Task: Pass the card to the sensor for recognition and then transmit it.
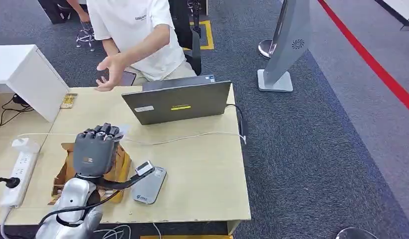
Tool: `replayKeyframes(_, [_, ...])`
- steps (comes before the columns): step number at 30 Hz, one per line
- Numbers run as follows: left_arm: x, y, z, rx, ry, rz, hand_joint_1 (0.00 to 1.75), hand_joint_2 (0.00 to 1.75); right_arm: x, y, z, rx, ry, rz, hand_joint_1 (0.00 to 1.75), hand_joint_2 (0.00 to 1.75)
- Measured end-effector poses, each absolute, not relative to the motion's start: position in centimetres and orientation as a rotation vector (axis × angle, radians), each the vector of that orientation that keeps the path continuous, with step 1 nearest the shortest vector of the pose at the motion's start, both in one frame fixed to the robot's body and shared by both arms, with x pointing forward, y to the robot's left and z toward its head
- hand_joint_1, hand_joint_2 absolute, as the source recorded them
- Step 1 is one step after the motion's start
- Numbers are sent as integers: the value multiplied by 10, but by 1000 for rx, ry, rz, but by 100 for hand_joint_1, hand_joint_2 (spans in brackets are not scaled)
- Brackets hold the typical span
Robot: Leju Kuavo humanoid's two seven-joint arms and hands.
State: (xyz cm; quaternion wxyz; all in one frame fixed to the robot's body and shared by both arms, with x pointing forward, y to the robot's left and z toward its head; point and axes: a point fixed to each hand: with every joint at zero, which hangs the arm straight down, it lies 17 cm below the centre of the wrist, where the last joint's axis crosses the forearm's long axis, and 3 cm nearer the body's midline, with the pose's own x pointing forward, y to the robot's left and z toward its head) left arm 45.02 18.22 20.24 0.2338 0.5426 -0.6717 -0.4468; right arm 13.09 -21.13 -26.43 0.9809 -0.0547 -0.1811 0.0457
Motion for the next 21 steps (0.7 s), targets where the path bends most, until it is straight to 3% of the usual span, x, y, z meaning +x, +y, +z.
replayKeyframes(10, [458, 211, 255, 1677, -1910, -1101, 175, 175, 130, -209, -265, -109, -355, 127, 0, 0])
replayKeyframes(21, [536, 353, 318, 1922, -1673, -1053, 175, 175, 132, -202, -264, -90, -359, 170, 0, 0])
